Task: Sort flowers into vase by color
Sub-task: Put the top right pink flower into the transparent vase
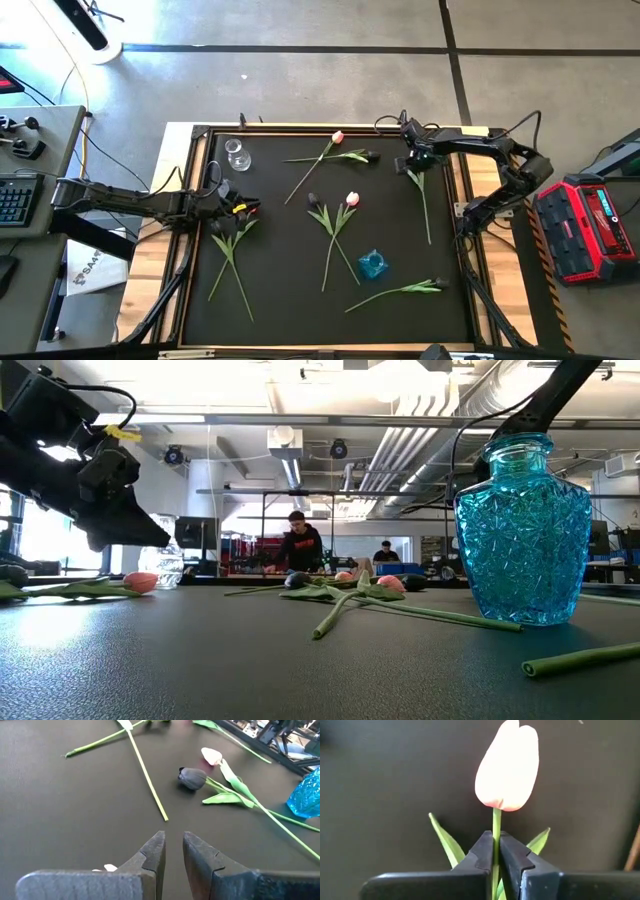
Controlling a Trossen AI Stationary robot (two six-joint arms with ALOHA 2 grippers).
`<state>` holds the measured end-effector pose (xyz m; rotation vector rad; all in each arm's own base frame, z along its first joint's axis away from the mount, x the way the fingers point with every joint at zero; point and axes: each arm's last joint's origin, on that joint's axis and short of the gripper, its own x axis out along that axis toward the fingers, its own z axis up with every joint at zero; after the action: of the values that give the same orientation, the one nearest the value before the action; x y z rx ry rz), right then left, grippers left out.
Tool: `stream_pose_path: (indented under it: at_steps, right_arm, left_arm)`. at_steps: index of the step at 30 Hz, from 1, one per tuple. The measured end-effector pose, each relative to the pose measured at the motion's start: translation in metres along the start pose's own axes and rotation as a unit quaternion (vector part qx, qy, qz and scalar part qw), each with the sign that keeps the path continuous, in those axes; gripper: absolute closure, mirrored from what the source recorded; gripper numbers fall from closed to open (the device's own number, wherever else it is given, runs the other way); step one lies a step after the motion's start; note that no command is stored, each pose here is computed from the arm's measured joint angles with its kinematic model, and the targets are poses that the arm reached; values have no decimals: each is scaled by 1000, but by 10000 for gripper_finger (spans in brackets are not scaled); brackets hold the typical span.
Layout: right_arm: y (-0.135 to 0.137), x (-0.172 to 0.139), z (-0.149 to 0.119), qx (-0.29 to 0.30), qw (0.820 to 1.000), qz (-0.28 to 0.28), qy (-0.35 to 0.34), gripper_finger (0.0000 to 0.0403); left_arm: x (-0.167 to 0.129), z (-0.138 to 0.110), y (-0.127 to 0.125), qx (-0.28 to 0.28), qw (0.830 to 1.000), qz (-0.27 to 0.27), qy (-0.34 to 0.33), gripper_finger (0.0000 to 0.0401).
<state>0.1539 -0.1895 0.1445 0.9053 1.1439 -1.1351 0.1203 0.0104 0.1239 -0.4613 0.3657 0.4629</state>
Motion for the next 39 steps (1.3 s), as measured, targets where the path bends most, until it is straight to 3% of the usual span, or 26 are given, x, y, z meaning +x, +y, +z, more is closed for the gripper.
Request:
stream_pose_path:
  at_steps: [10,18,22,28,34,39]
  right_arm:
    - [26,-17,4,-40,992,71,-92,401]
    - [55,-64,-10,-88,961,154,-212,402]
    - [73,-90,-25,-124,932,181,-289,402]
    - [100,-125,-53,-201,866,210,-407,402]
    - [116,-151,-73,-243,801,257,-484,402]
    - [122,-164,-78,-254,763,279,-525,402]
  left_arm:
    - [0,3,-2,0,1000,-8,-14,346]
    - [-1,11,-6,13,998,-17,-62,320]
    - [-1,11,-7,3,998,-29,-55,289]
    - [-1,9,-13,-22,996,-77,-35,273]
    - [-3,22,-26,-11,986,-121,-112,278]
    - [-2,40,-37,32,983,-113,-144,266]
